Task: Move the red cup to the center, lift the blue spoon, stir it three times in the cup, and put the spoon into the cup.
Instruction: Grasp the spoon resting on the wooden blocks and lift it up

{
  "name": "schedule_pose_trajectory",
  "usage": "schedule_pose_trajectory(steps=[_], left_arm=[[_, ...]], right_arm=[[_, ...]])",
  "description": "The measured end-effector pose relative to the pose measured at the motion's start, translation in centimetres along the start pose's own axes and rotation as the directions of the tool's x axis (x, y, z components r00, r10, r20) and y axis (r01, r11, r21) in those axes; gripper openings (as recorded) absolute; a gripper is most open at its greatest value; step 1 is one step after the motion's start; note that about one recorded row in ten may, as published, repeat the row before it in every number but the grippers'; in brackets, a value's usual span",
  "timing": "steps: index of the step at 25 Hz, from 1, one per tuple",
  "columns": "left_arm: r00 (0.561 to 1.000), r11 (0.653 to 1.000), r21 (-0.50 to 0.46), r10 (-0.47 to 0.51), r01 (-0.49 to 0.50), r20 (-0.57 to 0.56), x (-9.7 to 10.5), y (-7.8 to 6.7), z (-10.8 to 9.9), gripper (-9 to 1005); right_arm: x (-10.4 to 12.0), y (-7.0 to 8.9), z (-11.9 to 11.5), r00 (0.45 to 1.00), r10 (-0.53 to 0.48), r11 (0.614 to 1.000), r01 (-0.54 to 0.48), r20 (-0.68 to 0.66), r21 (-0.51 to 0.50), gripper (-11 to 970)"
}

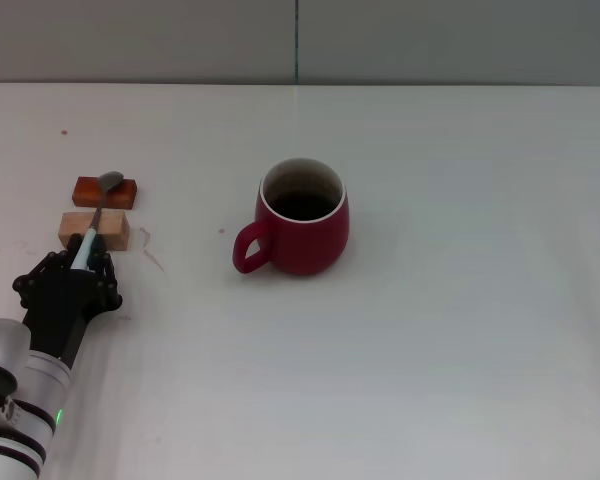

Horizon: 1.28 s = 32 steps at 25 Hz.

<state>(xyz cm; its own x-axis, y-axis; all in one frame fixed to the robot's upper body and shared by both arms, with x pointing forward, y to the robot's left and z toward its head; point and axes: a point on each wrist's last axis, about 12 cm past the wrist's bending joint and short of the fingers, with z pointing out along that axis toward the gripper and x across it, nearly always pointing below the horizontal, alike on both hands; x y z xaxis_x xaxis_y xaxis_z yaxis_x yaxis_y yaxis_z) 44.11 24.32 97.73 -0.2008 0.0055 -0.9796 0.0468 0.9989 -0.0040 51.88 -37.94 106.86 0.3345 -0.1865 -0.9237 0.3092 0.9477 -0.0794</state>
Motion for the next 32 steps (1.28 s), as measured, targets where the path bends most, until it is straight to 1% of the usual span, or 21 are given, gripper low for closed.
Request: schedule_pose_trajectory(steps=[9,17,22,25,32], left_arm=[[1.000,1.000,0.010,0.007,-0.007,-0.004,0.09,-0.03,-0.11,199],[1.000,1.000,0.009,0.006,-0.006,0.002,0.01,-0.02,-0.10,170],[0.999,1.000,0.012,-0.029,0.028,0.031,-0.39,0.02,-0.02,170],[0.997,0.998,0.043,-0.056,0.054,0.046,-0.61,0.10,0.04,170],[0.999,0.998,0.046,-0.040,0.038,0.033,-0.27,0.45,0.03,170]], right_arm=[[0.00,0.01,-0.04,1.000,0.001,1.000,-0.001,0.000,-0.001,577],[0.03,0.03,-0.17,1.000,0.003,1.000,-0.003,-0.001,0.000,576],[0.04,0.04,-0.17,1.000,0.003,1.000,-0.003,-0.001,0.000,576],[0.04,0.04,-0.18,1.000,0.004,1.000,-0.004,-0.001,0.000,576],[0.07,0.17,-0.26,1.000,0.006,1.000,-0.006,-0.003,0.000,575]])
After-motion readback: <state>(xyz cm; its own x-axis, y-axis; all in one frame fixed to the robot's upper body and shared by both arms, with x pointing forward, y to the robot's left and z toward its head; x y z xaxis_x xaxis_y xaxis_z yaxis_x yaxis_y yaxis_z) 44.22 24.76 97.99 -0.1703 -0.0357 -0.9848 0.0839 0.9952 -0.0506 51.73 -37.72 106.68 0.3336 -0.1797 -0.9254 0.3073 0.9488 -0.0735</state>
